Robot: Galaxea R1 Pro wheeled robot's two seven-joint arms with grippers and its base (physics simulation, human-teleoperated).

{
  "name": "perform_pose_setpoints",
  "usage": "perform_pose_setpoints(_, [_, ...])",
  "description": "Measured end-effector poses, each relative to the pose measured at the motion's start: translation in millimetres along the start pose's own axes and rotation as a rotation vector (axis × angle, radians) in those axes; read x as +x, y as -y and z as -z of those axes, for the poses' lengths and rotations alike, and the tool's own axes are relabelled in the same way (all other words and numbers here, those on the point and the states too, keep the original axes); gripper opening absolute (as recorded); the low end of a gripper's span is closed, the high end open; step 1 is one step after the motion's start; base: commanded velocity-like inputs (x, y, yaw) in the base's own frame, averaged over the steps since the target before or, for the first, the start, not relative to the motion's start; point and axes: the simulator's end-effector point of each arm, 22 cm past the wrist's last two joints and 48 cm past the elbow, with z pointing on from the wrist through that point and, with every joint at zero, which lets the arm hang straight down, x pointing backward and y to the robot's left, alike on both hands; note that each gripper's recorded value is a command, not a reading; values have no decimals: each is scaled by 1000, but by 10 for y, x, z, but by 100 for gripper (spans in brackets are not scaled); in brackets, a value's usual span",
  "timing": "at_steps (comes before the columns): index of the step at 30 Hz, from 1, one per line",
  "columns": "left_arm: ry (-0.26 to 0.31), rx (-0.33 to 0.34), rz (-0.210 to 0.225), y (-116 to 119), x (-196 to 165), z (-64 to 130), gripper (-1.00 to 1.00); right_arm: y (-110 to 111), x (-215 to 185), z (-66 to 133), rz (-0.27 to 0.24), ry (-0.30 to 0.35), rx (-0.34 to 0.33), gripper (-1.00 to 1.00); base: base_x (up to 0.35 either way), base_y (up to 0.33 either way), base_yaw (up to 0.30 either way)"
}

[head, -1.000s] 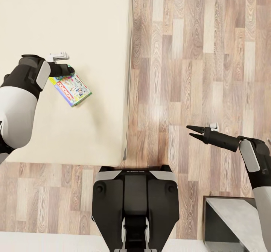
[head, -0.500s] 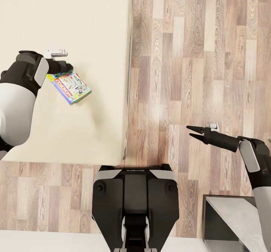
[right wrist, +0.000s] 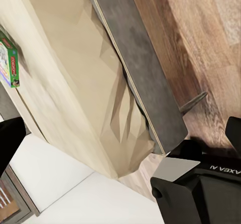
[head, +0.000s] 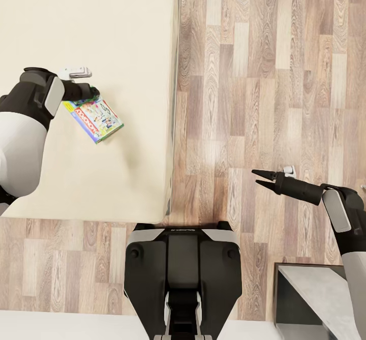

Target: Put all the toys in the child's room - the three board games (two on the bed and one on the table), the two jigsaw puzzles on the table, and the tennis ball on the table - inside the toy box on the table in the child's room.

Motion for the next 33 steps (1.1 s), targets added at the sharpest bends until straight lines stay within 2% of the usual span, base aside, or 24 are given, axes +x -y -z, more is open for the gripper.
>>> perform_pose_setpoints(6, [-15, 30, 2, 54, 38, -1, 100, -6, -3, 0, 1, 1, -1, 100, 0, 0, 0])
perform_pose_setpoints(8, [-87, 56, 16, 110, 322, -95, 100, -2, -9, -2, 1, 1, -1, 100, 0, 0, 0])
perform_pose_setpoints(16, [-98, 103, 19, 207, 345, -81, 100, -5, -8, -1, 2, 1, -1, 100, 0, 0, 0])
perform_pose_setpoints(24, [-114, 116, 22, 234, 380, -74, 100, -5, -8, -1, 2, 1, -1, 100, 0, 0, 0])
perform_pose_setpoints(33, [-128, 160, 25, 326, 407, -57, 100, -8, -4, -6, 1, 0, -2, 100, 0, 0, 0])
